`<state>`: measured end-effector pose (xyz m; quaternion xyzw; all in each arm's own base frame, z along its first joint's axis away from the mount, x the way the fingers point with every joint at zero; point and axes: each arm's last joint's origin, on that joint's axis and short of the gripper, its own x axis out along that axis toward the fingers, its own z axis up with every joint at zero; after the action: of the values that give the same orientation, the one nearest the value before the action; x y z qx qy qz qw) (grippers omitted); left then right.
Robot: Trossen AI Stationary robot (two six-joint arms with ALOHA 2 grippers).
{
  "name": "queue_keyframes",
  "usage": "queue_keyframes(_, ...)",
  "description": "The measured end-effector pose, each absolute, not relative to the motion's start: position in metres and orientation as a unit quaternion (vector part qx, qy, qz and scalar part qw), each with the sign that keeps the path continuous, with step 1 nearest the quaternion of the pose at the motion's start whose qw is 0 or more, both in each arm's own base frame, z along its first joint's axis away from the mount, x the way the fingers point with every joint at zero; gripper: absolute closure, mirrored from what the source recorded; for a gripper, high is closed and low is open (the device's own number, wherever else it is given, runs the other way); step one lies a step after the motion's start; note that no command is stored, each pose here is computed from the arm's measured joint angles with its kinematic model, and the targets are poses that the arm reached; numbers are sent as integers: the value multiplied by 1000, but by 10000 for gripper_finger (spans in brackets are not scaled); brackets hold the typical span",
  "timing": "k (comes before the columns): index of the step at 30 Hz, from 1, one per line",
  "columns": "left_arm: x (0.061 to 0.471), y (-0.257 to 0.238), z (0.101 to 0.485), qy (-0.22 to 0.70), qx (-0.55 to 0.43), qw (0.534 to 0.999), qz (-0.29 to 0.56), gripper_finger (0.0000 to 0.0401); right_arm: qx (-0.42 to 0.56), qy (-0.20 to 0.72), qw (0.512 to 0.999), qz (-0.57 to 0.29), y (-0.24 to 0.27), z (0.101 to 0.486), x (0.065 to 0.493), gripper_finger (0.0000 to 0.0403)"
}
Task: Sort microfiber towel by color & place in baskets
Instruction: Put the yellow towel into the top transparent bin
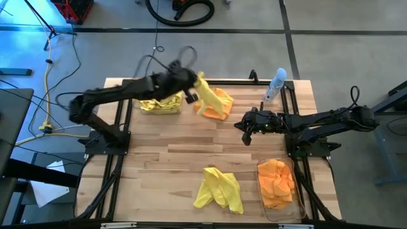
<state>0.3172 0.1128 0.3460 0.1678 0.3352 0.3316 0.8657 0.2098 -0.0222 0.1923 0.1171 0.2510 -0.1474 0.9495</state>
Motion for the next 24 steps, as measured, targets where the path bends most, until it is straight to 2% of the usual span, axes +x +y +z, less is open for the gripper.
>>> queue_keyframes(7,254,100,411,241,168,851,435,401,117,251,949,-147,-22,192,210,384)
queue_keyframes(13,206,87,444,179,157,841,486,401,117,251,949,-147,-22,192,210,384)
queue_keyframes(19,166,76,457,171,150,818,528,401,117,251,949,-147,-22,192,210,384)
queue_keyframes(24,147,69,452,189,120,823,521,401,117,251,949,-147,-22,192,210,384)
